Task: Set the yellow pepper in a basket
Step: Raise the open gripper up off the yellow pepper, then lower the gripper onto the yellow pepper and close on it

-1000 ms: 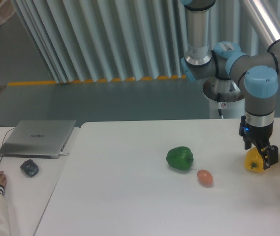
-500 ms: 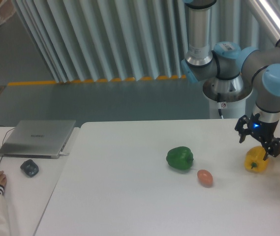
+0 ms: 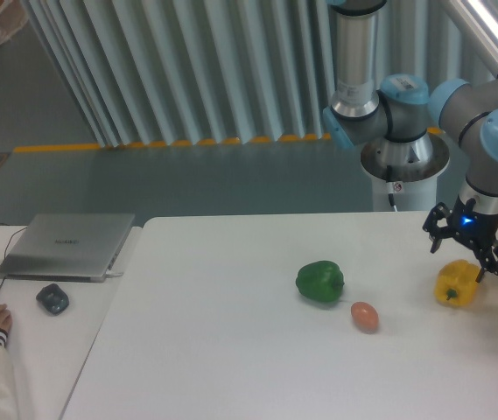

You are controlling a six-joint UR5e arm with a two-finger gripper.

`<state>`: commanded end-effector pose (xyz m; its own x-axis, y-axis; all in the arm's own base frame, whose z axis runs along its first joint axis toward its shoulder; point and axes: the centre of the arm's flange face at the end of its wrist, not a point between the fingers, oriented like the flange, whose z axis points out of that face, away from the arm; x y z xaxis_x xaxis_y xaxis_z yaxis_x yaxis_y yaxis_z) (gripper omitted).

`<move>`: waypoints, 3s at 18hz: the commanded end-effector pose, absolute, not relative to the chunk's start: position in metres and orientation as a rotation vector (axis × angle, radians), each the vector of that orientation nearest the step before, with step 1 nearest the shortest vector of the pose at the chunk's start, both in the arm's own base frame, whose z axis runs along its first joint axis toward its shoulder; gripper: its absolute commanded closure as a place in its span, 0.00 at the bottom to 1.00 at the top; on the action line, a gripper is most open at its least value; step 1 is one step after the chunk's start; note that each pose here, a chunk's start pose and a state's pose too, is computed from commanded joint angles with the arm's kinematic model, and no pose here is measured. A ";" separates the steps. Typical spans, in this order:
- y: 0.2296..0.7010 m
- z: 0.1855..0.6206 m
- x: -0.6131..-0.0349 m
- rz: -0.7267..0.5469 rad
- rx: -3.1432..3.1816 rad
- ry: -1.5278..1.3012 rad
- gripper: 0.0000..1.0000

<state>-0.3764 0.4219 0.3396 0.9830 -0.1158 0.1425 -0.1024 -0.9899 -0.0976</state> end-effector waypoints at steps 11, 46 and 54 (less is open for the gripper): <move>0.429 0.312 -0.385 -0.276 -3.065 0.248 0.00; 0.441 0.279 -0.372 -0.273 -3.187 0.353 0.00; 0.447 0.275 -0.365 -0.232 -3.245 0.441 0.31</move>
